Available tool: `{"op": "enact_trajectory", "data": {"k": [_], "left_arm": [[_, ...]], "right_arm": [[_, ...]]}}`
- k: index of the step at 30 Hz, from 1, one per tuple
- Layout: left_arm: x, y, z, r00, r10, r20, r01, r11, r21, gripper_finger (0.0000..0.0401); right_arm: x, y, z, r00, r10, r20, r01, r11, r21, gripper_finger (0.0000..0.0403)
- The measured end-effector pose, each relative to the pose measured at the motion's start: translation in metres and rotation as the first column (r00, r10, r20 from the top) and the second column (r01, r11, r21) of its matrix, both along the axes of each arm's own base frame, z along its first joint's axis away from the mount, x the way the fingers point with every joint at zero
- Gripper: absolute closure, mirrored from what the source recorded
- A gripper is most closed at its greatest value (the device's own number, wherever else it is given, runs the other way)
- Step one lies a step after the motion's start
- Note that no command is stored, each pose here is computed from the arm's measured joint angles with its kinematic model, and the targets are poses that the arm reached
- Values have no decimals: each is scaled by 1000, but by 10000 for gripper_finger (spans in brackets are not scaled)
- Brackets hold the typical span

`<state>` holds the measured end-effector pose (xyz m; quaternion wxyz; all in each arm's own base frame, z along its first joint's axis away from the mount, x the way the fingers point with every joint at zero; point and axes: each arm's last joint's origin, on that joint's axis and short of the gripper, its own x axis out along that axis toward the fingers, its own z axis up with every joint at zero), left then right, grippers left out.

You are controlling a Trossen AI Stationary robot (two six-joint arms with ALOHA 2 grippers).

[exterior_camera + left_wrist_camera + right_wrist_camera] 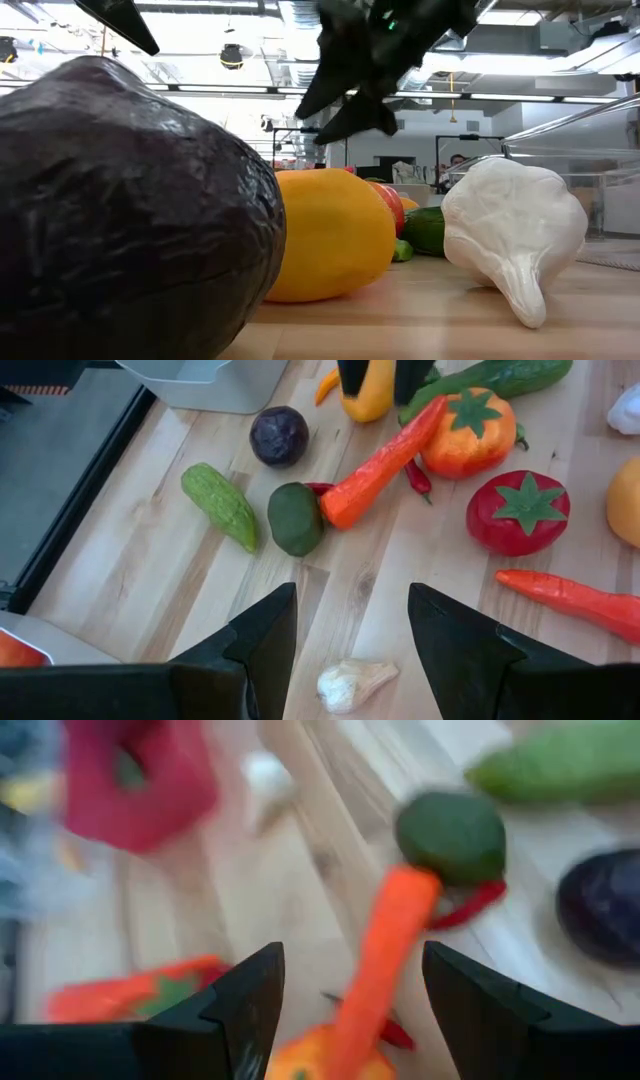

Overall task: Sort produce into baskets
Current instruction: Put the top carrot into the top transparent bin

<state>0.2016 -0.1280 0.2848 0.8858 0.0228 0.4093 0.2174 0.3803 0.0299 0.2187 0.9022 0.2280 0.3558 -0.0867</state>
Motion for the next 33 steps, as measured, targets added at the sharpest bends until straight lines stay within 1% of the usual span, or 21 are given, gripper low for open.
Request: {"op": "enact_trajectory", "data": {"k": [5,11,14,19,22,28,31,33], "left_arm": [[0,0,0,1000,-1,-2,1,1000,-3,221],[0,0,0,1000,-3,-6,3,1000,-7,221],[0,0,0,1000,-3,-7,3,1000,-7,221],[0,0,0,1000,-3,-7,3,1000,-7,221],[0,0,0,1000,-3,-7,3,1000,-8,221],[0,0,0,1000,-4,-8,4,1000,-9,221],[0,0,0,1000,-4,-8,4,1000,-8,221],[0,0,0,1000,-3,-8,3,1000,-8,221]], "right_arm": [[16,4,-35,995,46,-86,-43,998,39,137],[33,5,-63,984,69,-163,-60,996,60,137],[39,3,-69,977,75,-197,-62,995,71,137],[47,-1,-73,976,96,-195,-85,994,64,138],[47,0,-80,971,103,-214,-89,993,75,138],[46,4,-86,959,130,-250,-117,991,64,139],[45,7,-86,958,134,-252,-124,991,56,152],[45,7,-87,958,133,-253,-124,991,52,175]]}}
